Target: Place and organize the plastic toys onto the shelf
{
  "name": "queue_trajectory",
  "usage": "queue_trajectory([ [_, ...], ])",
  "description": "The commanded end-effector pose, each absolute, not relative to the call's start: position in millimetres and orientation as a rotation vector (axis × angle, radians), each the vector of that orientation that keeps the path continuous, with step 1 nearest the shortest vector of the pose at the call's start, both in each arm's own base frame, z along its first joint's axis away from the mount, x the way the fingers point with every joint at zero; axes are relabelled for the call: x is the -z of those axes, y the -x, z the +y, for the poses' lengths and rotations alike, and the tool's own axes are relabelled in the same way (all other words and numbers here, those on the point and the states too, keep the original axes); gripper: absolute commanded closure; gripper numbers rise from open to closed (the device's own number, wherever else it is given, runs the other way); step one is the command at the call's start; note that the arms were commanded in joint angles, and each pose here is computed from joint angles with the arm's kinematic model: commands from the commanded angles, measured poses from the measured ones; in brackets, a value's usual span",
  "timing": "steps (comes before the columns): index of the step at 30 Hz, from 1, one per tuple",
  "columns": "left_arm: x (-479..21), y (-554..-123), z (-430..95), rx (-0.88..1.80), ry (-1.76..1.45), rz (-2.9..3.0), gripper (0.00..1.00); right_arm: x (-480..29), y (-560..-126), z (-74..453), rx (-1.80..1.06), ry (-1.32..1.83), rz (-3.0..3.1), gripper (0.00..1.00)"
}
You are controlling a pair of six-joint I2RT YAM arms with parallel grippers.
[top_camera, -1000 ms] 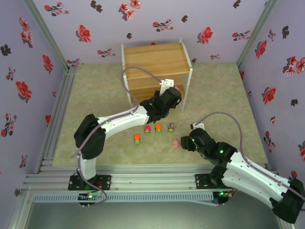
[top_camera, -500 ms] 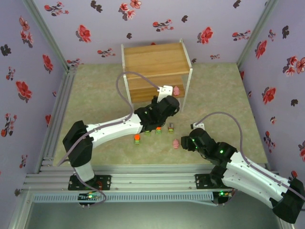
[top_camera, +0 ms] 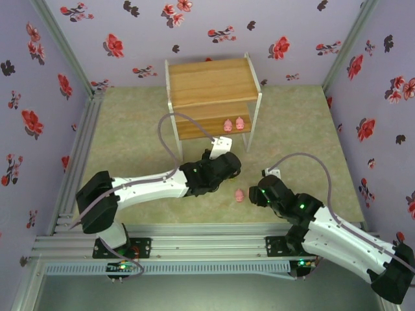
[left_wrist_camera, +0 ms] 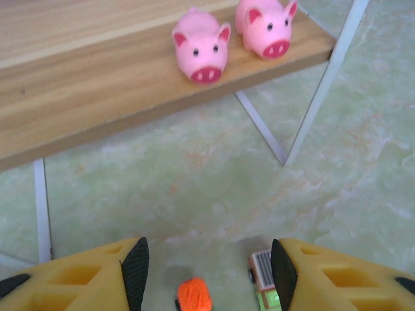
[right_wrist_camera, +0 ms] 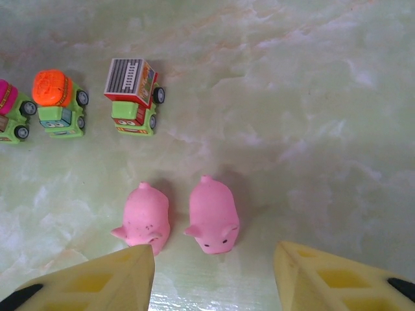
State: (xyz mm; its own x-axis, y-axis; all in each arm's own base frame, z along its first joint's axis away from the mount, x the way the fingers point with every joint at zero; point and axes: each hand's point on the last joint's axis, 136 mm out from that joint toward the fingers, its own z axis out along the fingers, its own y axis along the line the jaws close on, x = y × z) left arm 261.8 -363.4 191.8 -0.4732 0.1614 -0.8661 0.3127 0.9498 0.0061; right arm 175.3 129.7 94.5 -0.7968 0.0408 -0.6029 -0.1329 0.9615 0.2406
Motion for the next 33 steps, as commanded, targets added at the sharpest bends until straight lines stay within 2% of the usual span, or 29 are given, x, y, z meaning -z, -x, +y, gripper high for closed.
queue_trajectory([
  [1, -192.5, -249.6, -350.8, 0.186, -0.299, 2.065, 0.44, -87.7, -170.3, 119.7, -0.320, 0.010, 2.493, 0.50],
  [10, -163.0, -221.4, -338.4, 0.199, -0.313, 2.099, 0.44, -80.4, -166.5, 120.4, -0.297, 0.004, 2.530, 0.53],
  [22, -131.8, -189.5, -350.5, 0.271, -0.299, 2.149, 0.44, -73.5, -166.6, 130.3, -0.266, 0.064, 2.571, 0.53],
  [33, -108.0, -178.9, -345.1, 0.292, -0.258, 2.205, 0.44, -65.3, -169.9, 142.2, -0.236, 0.125, 2.619, 0.50],
])
